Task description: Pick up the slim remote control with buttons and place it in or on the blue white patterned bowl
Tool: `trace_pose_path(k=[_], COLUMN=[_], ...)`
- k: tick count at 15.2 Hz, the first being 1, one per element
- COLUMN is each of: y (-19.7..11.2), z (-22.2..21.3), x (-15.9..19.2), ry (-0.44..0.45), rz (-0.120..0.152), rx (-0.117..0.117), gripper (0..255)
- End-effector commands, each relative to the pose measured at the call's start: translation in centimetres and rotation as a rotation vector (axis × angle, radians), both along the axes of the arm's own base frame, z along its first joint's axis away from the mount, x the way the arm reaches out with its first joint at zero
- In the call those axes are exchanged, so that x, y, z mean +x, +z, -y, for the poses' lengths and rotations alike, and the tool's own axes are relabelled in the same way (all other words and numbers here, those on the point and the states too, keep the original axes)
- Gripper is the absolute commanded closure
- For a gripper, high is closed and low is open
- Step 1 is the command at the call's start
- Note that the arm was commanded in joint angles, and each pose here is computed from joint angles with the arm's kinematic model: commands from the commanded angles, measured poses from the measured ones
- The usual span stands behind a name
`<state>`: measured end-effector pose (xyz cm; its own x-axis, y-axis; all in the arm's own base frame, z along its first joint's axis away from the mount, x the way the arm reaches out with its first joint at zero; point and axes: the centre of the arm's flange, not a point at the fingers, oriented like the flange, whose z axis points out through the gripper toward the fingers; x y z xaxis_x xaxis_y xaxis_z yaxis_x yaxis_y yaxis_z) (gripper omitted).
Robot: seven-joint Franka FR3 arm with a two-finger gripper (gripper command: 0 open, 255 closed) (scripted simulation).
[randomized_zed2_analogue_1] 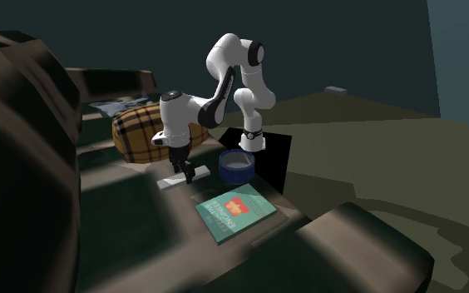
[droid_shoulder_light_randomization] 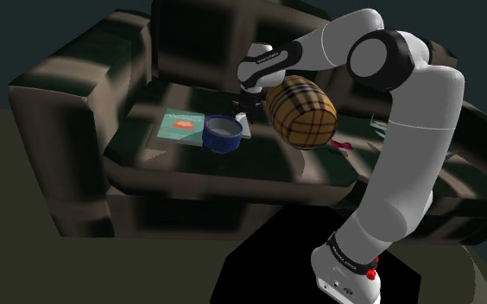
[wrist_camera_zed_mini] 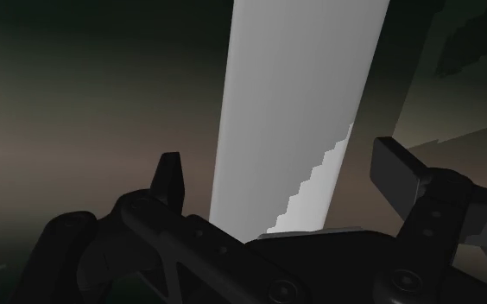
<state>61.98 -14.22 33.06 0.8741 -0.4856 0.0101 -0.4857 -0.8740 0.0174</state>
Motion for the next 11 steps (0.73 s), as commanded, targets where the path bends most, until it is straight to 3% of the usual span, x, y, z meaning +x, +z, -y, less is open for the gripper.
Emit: trace_pose_path(k=[1, 2, 11], y=[0.00, 0.00, 0.00], z=[0.00, 0.00, 0.00], x=[0.00, 0.00, 0.00], ry=[0.000, 0.000, 0.000], rz=[0.000, 0.000, 0.000], rx=[0.000, 0.000, 0.000], gripper=[0, 255, 255])
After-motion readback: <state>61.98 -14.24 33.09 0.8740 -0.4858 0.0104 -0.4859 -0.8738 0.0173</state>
